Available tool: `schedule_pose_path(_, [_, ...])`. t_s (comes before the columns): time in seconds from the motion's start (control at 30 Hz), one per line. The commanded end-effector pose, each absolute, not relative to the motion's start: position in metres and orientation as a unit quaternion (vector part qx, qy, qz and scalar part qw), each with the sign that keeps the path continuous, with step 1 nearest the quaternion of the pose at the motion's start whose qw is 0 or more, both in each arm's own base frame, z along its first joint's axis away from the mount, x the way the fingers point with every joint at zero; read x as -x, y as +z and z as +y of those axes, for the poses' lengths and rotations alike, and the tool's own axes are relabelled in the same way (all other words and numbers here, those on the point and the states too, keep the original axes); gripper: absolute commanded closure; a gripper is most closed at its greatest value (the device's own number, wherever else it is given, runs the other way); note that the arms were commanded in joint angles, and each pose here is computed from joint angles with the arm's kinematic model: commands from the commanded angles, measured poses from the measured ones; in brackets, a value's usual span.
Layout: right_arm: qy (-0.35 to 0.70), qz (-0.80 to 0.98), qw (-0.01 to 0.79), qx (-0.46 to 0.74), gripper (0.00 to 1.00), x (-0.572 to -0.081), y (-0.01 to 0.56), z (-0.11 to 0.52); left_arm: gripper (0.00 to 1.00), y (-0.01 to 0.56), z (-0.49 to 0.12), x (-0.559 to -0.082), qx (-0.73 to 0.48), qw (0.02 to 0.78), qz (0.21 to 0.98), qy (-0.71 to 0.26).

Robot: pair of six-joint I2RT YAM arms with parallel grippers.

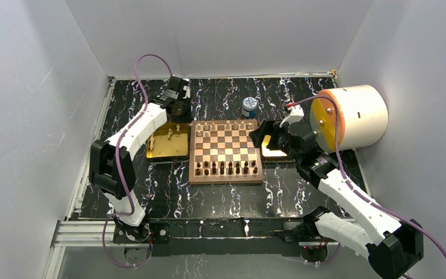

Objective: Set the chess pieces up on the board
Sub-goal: Place the chess piece on the chessboard.

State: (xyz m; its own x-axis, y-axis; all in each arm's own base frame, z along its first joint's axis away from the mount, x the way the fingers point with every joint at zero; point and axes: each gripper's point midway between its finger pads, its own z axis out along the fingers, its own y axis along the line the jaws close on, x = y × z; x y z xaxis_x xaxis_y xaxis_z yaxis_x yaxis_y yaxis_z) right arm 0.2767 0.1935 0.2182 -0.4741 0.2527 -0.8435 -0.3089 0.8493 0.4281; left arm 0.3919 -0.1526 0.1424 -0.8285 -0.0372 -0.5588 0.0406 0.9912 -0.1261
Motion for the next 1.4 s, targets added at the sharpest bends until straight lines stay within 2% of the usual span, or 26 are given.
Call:
schedule_pose_path(0.0, [0.287,0.796,0.533,0.013,0.01,-0.278,0.240,0.194,0.91,0.155,-0.187,-0.385,-0.026,0.289,0.954,-0.079])
schedule_pose_path(0.5, [0.274,0.797,0.538,0.015,0.01,-0.279,0.239,0.190,0.91,0.128,-0.263,-0.388,-0.094,0.271,0.956,-0.067])
schedule_pose_path(1.37, [0.264,0.796,0.544,0.017,0.01,-0.280,0.239,0.186,0.90,0.091,-0.263,-0.401,-0.117,0.254,0.960,-0.011])
